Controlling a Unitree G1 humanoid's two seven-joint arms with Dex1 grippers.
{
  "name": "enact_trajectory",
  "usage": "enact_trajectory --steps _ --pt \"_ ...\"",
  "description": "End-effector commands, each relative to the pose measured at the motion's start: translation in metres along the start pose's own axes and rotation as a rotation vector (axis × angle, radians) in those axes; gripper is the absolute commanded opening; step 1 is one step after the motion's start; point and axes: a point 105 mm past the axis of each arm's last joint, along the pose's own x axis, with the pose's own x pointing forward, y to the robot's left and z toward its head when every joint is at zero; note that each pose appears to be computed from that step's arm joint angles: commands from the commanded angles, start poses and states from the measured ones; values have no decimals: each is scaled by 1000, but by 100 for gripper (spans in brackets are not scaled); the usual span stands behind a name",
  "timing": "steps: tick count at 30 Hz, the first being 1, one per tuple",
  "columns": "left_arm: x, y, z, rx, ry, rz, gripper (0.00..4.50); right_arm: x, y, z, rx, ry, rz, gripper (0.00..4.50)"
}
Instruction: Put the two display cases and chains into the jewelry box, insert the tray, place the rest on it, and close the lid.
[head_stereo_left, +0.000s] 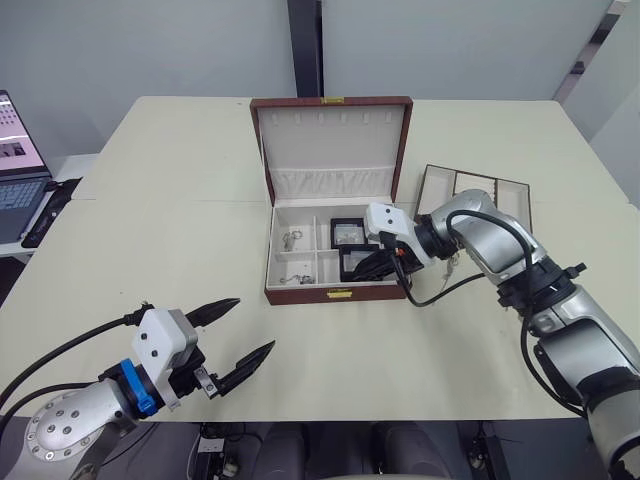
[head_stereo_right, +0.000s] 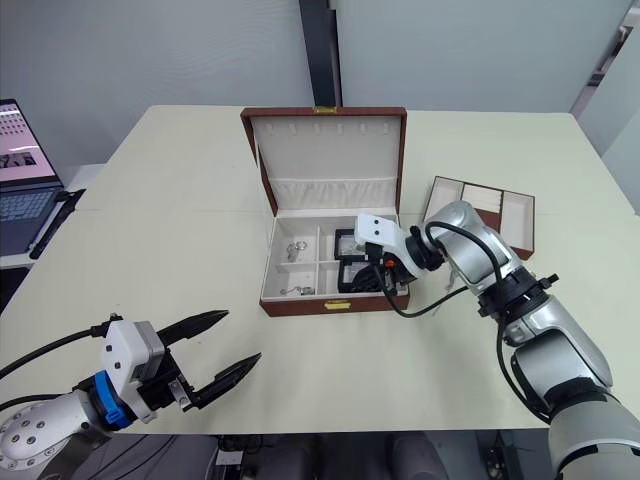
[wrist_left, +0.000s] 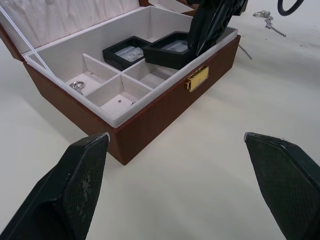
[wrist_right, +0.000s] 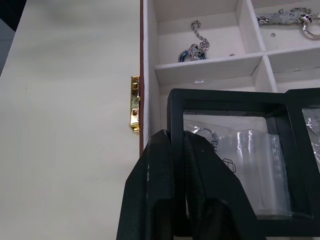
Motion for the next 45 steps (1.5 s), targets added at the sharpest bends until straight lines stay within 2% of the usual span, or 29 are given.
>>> enact_trajectory --steps 1,8,13,20,25,27,31,39,45 --pt "-1 -1 10 30 -27 5 450 -9 -5 17 -45 -46 -29 111" --pt "0 5 12 34 -30 4 450 -18 -11 25 -47 -89 -68 290" --pt "3 10 13 34 -29 -4 450 -27 -16 32 -50 -134 -107 448" --pt "6 16 12 -2 -11 -9 450 -47 -16 29 -45 -230 -157 448" --pt "7 31 12 -53 14 17 450 -86 -7 20 -18 -415 -227 448" --pt "1 44 14 -66 22 42 450 -103 0 -5 24 -423 -290 448" --pt "-8 60 14 -76 47 76 450 -123 9 -30 96 -438 -371 448" --pt "-40 107 12 -68 115 195 450 -168 42 -102 277 -349 -584 448" --pt "-59 135 9 -49 150 268 450 -190 51 -140 372 -313 -739 448"
